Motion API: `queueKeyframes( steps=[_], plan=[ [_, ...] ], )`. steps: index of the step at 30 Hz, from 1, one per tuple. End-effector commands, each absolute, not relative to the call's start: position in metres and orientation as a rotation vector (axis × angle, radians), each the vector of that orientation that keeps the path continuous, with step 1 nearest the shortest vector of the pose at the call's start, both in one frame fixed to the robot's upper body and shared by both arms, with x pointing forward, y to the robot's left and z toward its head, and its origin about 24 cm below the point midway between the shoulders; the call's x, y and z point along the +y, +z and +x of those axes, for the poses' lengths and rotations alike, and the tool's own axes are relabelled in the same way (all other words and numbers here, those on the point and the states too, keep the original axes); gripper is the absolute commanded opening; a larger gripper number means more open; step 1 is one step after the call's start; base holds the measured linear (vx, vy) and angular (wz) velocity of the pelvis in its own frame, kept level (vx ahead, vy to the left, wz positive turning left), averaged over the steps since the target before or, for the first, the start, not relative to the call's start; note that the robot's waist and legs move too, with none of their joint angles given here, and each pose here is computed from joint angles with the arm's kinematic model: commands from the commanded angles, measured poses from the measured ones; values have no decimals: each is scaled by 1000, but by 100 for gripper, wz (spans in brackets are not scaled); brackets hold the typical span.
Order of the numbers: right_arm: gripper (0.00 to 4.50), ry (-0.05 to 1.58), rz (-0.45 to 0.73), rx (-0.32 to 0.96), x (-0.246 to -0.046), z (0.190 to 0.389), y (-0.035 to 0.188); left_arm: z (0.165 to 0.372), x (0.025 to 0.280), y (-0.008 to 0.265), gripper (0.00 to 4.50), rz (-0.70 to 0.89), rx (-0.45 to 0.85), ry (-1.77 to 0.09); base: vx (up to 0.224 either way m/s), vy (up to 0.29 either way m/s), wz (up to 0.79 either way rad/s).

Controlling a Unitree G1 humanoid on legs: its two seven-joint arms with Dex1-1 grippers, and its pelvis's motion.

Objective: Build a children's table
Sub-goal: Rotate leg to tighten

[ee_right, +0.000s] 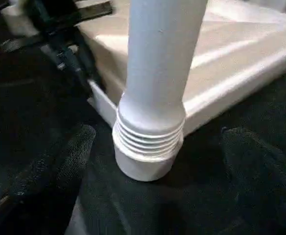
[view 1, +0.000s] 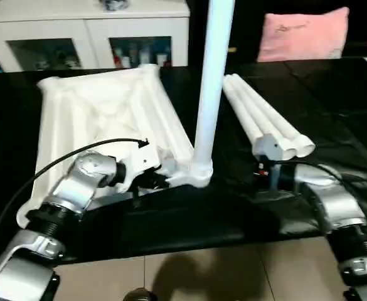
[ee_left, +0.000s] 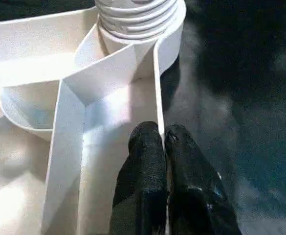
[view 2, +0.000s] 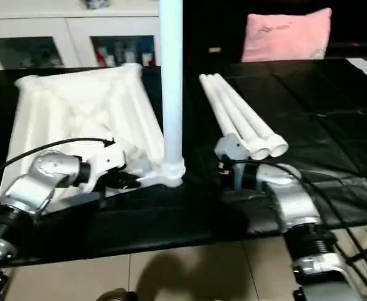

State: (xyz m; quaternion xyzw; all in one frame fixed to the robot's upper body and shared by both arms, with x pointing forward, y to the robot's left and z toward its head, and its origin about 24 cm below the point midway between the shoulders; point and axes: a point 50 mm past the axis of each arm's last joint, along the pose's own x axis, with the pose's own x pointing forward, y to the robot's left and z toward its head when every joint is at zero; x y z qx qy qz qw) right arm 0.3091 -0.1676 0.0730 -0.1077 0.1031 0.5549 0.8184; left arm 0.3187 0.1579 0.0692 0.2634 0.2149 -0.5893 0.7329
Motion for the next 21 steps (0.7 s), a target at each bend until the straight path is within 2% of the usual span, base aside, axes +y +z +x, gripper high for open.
queueKeyframes(
  steps=[1, 5, 12, 13, 17, 19, 21],
  plan=[
    [446, 1241, -253, 231, -166, 306, 75, 320, 146, 83, 0, 642, 418, -1406, 0, 0, 0],
    [446, 1339, -267, 252, -158, 303, 74, 312, 146, 85, 0, 678, 436, -1539, 0, 0, 0],
    [430, 1438, -259, 301, -148, 299, 66, 307, 144, 85, 0, 707, 438, -1602, 0, 0, 0],
    [402, 1473, -253, 313, -143, 298, 64, 306, 143, 85, 0, 710, 436, -1617, 0, 0, 0],
    [387, 1512, -236, 328, -137, 297, 61, 305, 142, 85, 0, 717, 435, -1629, 0, 0, 0],
    [360, 1525, -239, 338, -136, 296, 59, 305, 142, 85, 0, 721, 436, -1630, 0, 0, 0],
    [353, 1533, -244, 344, -136, 296, 58, 305, 142, 85, 0, 723, 436, -1629, 0, 0, 0]
  ],
)
